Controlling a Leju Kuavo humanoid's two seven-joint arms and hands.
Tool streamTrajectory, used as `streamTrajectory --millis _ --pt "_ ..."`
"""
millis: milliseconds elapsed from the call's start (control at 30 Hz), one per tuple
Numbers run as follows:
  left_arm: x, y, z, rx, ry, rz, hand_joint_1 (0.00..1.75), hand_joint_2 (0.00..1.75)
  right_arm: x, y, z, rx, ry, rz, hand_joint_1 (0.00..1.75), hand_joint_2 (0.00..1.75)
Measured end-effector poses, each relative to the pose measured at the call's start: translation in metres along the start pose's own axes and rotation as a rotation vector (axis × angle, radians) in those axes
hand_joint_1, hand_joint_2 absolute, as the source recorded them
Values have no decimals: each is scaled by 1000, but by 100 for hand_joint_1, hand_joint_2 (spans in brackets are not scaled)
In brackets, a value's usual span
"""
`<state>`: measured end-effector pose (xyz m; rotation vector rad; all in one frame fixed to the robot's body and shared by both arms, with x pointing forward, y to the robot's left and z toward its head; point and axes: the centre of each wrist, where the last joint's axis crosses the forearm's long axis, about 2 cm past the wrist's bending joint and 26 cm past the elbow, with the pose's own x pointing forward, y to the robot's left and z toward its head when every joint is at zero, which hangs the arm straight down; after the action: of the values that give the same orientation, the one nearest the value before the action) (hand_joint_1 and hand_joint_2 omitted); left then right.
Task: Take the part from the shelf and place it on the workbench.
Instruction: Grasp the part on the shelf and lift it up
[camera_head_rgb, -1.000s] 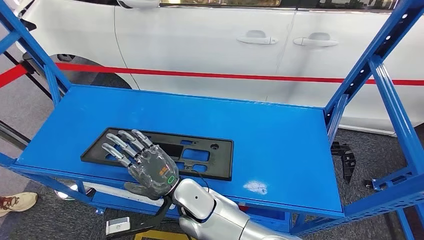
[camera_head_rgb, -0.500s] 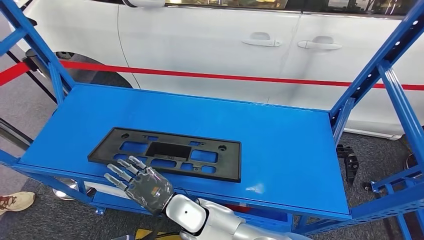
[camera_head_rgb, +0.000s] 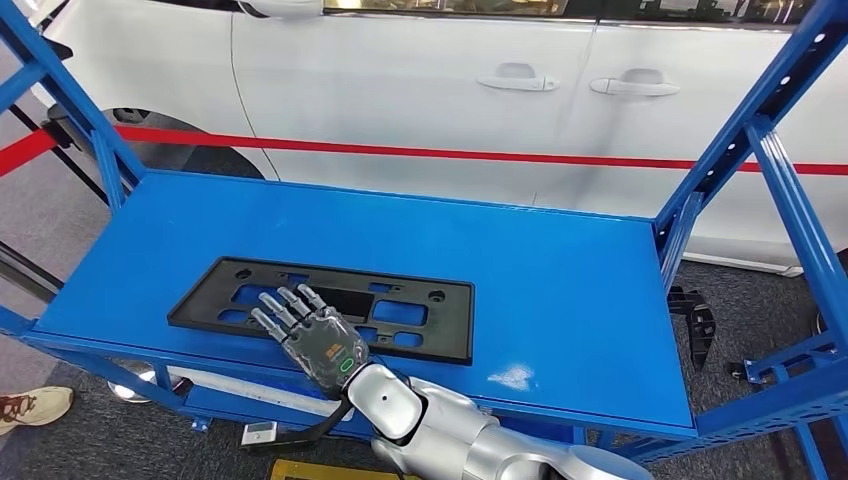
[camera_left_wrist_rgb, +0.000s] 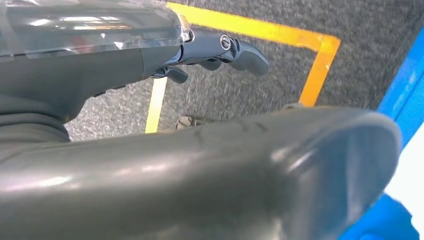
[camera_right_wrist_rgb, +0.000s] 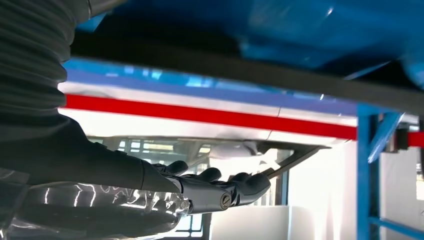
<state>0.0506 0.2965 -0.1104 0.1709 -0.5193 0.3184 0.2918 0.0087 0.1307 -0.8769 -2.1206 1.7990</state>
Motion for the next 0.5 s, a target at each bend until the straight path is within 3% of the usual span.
streamTrajectory --millis 500 --pt "3 4 -2 -4 -2 -18 0 0 -17 9 3 120 67 135 0 175"
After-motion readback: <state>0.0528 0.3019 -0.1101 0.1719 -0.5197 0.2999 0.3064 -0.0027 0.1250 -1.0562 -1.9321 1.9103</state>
